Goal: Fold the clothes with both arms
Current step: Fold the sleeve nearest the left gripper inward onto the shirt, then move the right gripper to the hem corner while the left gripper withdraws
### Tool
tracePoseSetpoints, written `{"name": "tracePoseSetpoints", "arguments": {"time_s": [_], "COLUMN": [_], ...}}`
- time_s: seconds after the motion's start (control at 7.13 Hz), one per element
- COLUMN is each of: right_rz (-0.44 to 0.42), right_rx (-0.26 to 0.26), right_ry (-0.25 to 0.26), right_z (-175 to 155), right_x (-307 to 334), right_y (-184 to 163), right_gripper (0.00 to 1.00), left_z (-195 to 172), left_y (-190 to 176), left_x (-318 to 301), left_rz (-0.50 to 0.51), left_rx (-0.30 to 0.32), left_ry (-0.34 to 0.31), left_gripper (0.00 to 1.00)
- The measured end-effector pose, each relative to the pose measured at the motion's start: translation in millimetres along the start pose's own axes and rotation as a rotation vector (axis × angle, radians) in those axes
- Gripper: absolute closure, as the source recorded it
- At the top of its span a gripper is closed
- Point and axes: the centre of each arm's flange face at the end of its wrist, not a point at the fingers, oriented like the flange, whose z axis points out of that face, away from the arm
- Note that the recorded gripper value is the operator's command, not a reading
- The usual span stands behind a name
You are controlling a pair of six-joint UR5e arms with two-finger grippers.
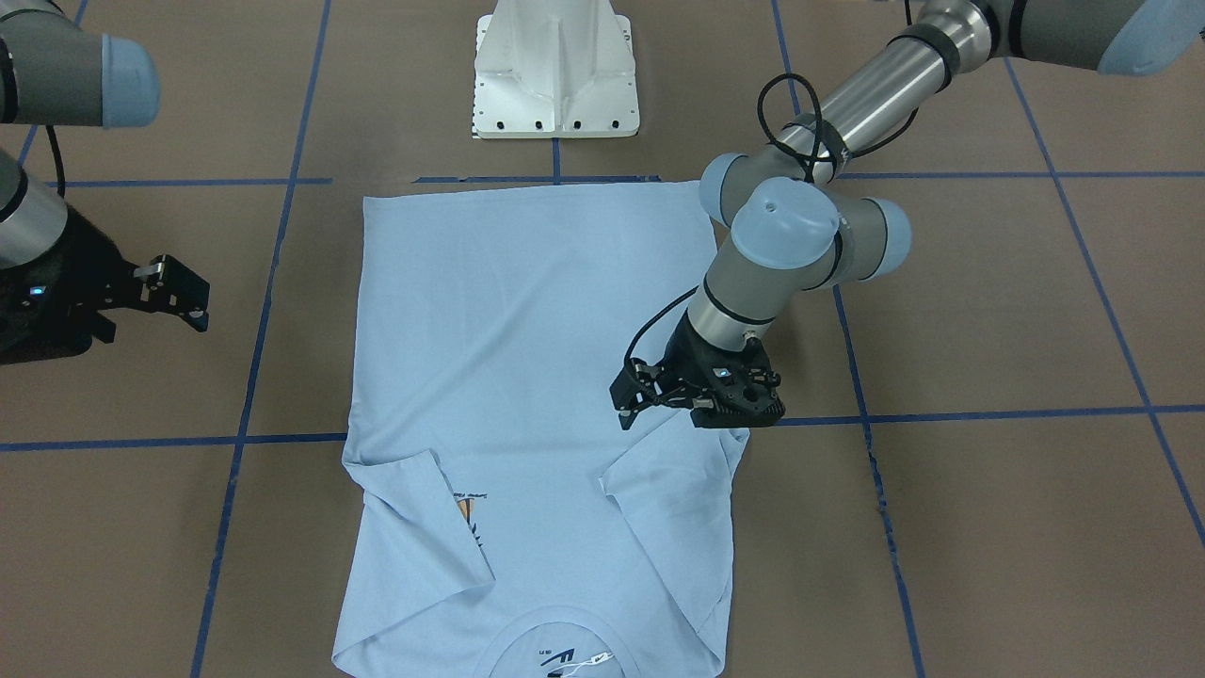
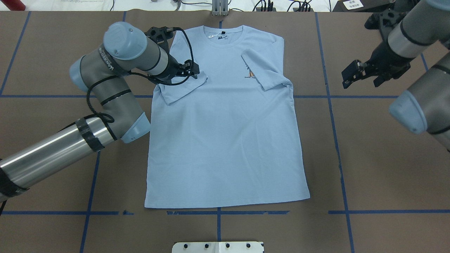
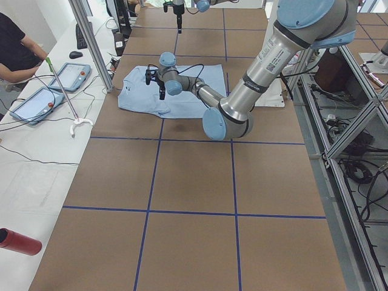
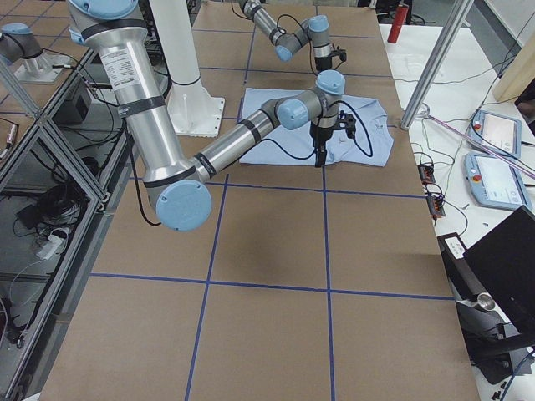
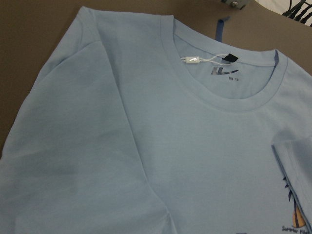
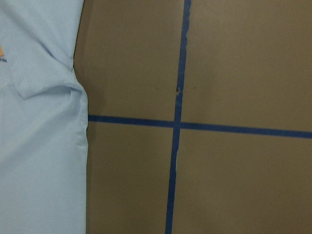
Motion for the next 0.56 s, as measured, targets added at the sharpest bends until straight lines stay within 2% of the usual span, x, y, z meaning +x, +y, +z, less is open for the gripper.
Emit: {"name": "tracePoseSetpoints", "arguments": {"time_s": [0.14, 0.28, 0.56], "right_rz": [0.032, 0.064, 0.133], "right_rx": [0.005, 0.028, 0.084], "right_ry": [0.012, 0.002, -0.072], "right_z": [12.1, 32.4, 83.4], "right_x": [-24.7, -50.6, -78.6], "right_y": [36.6, 71.2, 152.3], "right_gripper": [0.00, 0.00, 0.00], "left_z": [-24.8, -49.2, -79.9], "left_y": [16.1, 34.1, 60.0], "left_x": [-13.3, -31.6, -59.6], "left_rz": [0.033, 0.062, 0.094], "left_rx": [-0.012, -0.019, -0.023], "left_ry": [-0.027, -0.035, -0.028], "left_gripper": [0.00, 0.00, 0.00]}}
